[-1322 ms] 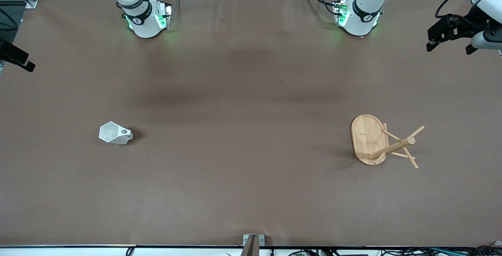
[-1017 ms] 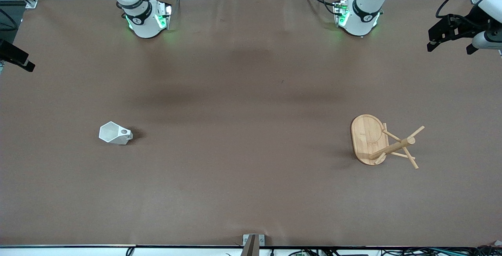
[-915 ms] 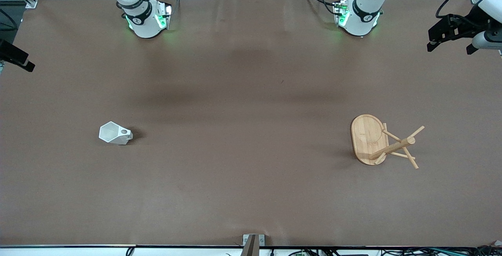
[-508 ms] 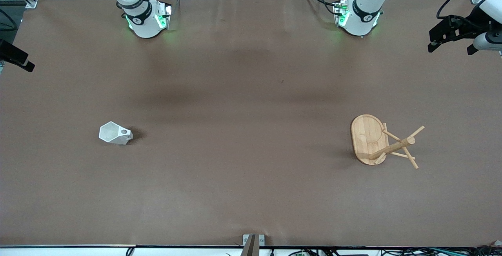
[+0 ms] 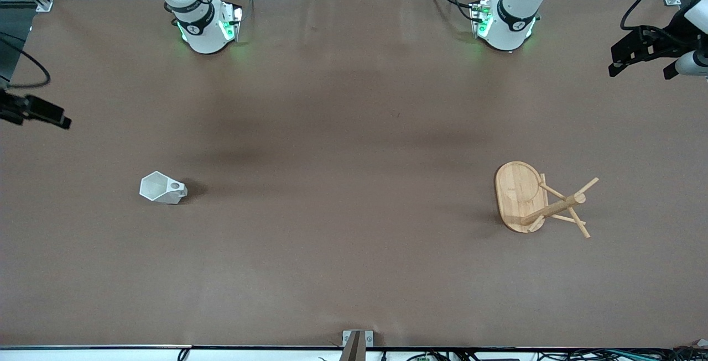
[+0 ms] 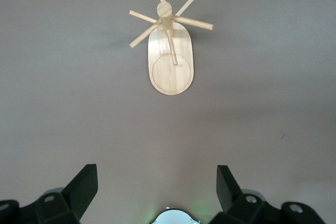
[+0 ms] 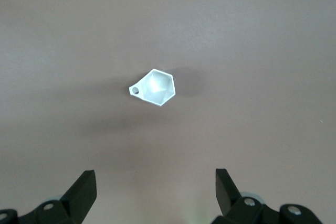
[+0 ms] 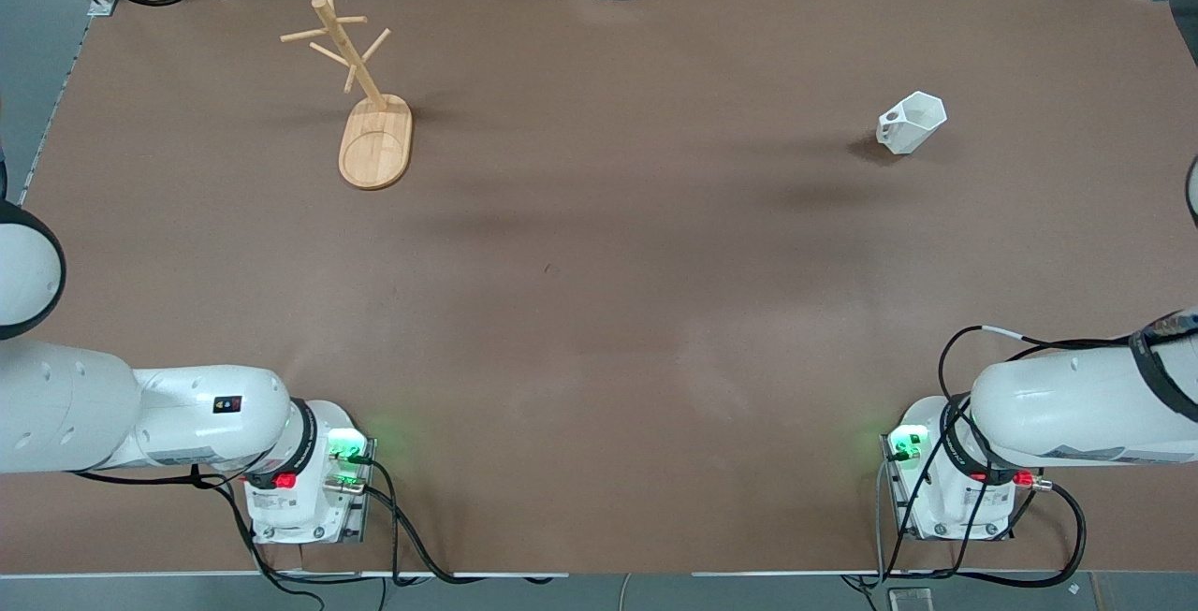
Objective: Hang cup on rack
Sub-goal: 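Reach the right gripper down to the white cup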
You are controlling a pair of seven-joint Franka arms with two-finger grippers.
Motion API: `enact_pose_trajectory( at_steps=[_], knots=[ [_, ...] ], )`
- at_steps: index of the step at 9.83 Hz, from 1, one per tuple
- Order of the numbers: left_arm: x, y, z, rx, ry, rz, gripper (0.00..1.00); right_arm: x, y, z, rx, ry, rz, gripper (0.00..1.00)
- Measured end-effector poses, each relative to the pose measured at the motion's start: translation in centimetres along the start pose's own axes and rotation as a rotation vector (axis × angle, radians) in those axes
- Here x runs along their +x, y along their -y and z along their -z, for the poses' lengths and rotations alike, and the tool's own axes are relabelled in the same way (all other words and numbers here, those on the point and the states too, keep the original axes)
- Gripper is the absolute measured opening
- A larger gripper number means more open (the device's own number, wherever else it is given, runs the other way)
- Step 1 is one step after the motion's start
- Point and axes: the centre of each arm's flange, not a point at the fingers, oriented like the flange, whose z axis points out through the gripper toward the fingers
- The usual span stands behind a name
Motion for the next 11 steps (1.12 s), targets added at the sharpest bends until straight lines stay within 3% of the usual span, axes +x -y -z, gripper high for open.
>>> enact_pose_trajectory(
  at_steps=[4,8,11],
  knots=[
    [0.1,-0.1,-0.2,0.0,0.006,-0.002,1.0,4.2,-1.1,-15.0,-0.008,-0.041,0.132,1.0],
    [0.2,-0.4,-0.3,0.0,0.007,-0.007,1.0,4.1,-2.1,-27.0,-0.03,-0.122,0.232,1.0],
    [0.2,-0.4,-0.4,0.0,0.008,-0.009,1.0,3.1,-2.3,-31.7,-0.04,-0.148,0.27,0.93]
  ],
)
